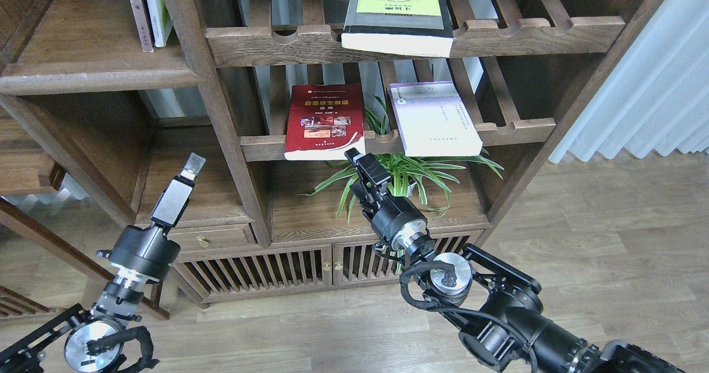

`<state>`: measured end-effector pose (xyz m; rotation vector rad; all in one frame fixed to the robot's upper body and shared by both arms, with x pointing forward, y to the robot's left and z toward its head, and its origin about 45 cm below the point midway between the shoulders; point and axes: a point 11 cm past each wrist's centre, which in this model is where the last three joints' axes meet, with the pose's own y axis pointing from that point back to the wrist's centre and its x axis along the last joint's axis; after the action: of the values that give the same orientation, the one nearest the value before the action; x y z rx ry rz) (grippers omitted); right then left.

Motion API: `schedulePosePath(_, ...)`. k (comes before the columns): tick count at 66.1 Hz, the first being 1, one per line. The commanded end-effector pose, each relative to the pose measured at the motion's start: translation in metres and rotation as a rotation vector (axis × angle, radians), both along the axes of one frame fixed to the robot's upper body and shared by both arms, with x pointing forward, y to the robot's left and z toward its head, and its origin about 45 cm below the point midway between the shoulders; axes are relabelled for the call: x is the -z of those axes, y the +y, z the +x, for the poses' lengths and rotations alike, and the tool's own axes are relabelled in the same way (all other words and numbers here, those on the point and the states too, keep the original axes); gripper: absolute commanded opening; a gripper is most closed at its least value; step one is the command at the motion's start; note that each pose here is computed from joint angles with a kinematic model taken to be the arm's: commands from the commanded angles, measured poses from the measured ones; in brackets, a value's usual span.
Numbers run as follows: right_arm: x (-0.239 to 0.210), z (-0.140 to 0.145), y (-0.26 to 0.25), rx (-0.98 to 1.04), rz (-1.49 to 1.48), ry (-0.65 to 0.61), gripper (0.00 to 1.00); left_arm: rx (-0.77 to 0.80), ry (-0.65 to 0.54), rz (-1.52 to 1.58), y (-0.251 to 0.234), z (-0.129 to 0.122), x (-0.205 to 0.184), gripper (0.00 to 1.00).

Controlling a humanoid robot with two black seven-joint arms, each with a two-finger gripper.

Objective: Organize books on shelf
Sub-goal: 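Reach the right gripper to the red book's edge beside the plant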

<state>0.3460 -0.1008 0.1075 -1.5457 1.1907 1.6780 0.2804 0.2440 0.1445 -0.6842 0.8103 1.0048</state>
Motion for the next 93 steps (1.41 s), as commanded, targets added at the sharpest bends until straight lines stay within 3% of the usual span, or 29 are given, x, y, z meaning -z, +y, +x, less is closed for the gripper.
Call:
schedulePosePath(1,-0.011,0.018,-0.002,0.014,0.003,-0.009,0.97,0.010,0.008,-0.008,-0.009,-0.002,0.005,1.00)
schedulePosePath(19,-0.023,0.036,0.001,0.002,-0.028,0.027,0.88,0.009,0.015,-0.021,-0.017,-0.002,0.010,1.00)
schedulePosePath(35,-0.012,0.029,0.006,-0.069,-0.044,0.067,0.90,0.008,0.018,-0.024,-0.018,-0.002,0.011,1.00)
schedulePosePath(63,-0.017,0.043,0.003,-0.087,-0.045,0.079,0.85,0.007,0.015,-0.030,-0.023,0.001,0.012,1.00)
schedulePosePath(73,-0.018,0.046,0.002,-0.085,-0.025,0.093,0.69,0.001,0.024,-0.023,-0.021,0.001,0.015,1.00)
schedulePosePath(93,-0.012,0.050,-0.005,-0.073,-0.031,0.129,0.49,-0.002,0.025,-0.027,-0.023,0.002,0.016,1.00)
